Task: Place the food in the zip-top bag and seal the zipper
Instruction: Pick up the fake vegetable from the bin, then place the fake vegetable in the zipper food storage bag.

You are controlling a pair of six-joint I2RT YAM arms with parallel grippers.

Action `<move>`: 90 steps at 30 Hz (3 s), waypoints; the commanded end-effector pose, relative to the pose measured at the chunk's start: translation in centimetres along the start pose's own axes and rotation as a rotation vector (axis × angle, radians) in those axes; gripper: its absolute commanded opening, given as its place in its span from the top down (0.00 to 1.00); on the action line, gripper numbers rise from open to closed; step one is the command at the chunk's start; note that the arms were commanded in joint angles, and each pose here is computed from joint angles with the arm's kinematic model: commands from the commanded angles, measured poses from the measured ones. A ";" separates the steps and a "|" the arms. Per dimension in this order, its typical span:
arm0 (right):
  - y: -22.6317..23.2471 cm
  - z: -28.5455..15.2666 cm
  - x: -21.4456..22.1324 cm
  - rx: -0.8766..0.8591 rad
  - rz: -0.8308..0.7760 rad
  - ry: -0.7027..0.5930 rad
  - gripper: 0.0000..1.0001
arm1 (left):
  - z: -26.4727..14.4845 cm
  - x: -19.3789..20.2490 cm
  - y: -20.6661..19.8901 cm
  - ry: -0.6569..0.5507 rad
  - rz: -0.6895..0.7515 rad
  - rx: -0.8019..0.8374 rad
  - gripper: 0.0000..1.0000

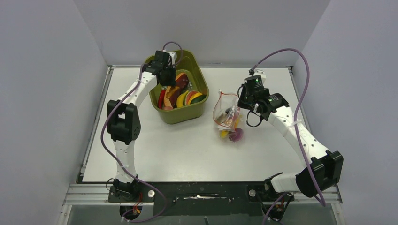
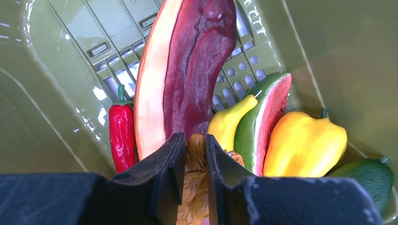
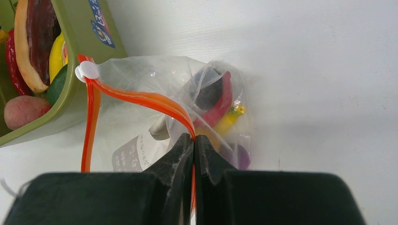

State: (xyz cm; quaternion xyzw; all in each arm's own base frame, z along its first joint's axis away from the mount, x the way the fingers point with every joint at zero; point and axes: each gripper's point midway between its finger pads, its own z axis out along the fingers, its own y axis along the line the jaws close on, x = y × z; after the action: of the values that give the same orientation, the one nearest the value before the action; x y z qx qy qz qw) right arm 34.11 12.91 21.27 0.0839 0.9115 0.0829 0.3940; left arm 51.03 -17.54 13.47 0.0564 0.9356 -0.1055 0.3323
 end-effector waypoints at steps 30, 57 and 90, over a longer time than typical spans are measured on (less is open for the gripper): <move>4.2 0.0 -1.3 -0.181 0.295 -0.075 1.00 | -15.3 -4.4 -12.6 -0.322 -0.090 0.674 1.00; 11.6 -3.8 -0.8 -0.516 0.276 -0.134 1.00 | -21.2 0.9 -19.9 -0.393 -0.170 1.007 1.00; 12.2 -6.5 0.9 -0.613 0.305 -0.113 1.00 | -16.7 4.2 -21.7 -0.526 -0.297 0.853 1.00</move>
State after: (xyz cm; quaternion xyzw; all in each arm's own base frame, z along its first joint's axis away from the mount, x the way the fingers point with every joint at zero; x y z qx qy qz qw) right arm 29.95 23.58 24.95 0.1098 0.8246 0.3715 0.4123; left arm 33.47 -34.47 24.35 0.0267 0.7249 -0.5191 0.4521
